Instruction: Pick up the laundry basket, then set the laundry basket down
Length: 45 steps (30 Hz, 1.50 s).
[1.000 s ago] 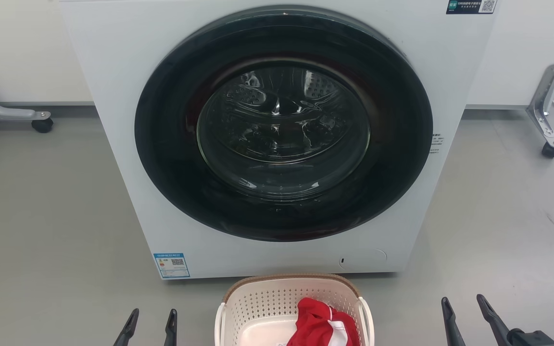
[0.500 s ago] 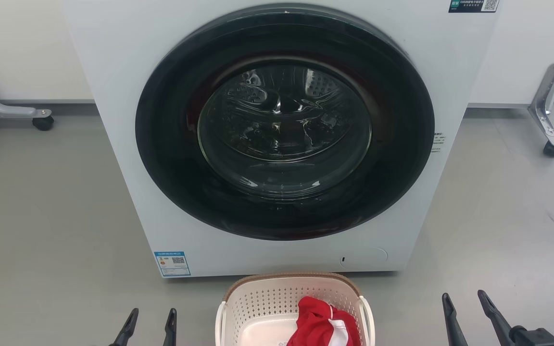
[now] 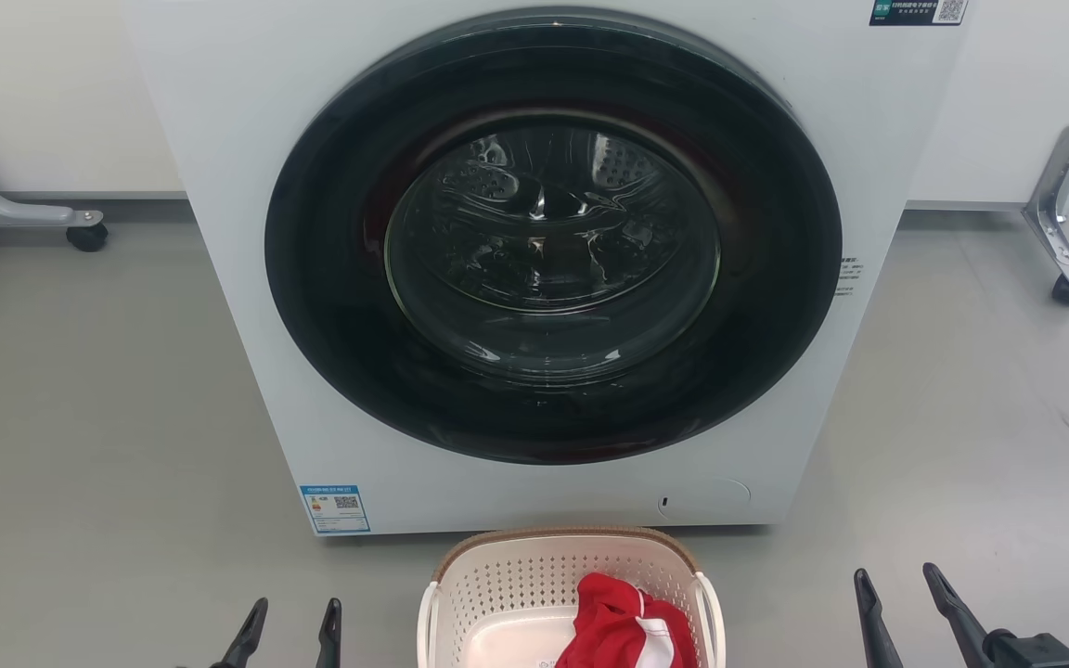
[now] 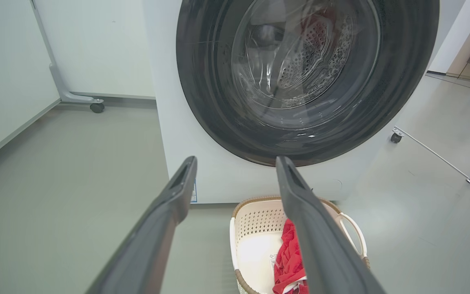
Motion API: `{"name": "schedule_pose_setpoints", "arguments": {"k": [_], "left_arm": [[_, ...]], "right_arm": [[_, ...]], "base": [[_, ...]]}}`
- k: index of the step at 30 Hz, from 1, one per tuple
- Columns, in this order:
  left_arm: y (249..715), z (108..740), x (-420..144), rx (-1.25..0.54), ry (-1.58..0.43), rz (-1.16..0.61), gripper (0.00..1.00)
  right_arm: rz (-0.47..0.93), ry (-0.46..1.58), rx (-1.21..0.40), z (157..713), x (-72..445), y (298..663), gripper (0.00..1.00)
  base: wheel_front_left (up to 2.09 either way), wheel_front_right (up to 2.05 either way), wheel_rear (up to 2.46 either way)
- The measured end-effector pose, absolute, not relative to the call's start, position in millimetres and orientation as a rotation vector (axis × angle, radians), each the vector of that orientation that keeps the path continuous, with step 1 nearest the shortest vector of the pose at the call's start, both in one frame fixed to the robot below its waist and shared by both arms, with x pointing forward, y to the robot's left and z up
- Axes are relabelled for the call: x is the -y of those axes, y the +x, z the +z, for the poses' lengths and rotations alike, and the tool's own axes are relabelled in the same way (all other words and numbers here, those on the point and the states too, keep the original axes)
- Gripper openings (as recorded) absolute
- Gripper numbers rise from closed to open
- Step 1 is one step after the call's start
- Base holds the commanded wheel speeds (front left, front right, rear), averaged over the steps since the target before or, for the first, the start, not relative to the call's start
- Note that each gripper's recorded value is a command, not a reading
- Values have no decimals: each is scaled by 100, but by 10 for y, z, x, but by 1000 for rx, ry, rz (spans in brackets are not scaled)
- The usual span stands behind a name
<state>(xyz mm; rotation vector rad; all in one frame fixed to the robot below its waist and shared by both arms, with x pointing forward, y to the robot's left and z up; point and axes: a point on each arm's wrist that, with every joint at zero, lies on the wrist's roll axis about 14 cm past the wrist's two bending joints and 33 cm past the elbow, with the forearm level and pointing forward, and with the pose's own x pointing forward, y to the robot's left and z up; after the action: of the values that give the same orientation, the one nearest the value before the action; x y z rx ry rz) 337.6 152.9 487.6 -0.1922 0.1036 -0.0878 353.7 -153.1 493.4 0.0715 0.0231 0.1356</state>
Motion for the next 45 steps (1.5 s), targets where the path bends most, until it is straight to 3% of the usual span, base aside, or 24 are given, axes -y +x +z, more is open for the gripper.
{"name": "schedule_pose_setpoints", "arguments": {"k": [7,8,18,45], "left_arm": [[3388,4911,-1549,-97,-188,-83,100],[3385,4896,-1547,-102,-189,-83,0],[3322,4680,-1562,-177,-245,-58,0],[3415,4580,-1681,-244,-623,12,0]], "right_arm": [[134,72,-23,4950,1537,3541,100],[134,73,-27,4937,1535,3539,0],[104,138,-108,4717,1553,3473,0],[-8,549,-193,4623,1742,3567,0]], "base": [[0,0,0],[0,0,0],[0,0,0],[0,0,0]]}}
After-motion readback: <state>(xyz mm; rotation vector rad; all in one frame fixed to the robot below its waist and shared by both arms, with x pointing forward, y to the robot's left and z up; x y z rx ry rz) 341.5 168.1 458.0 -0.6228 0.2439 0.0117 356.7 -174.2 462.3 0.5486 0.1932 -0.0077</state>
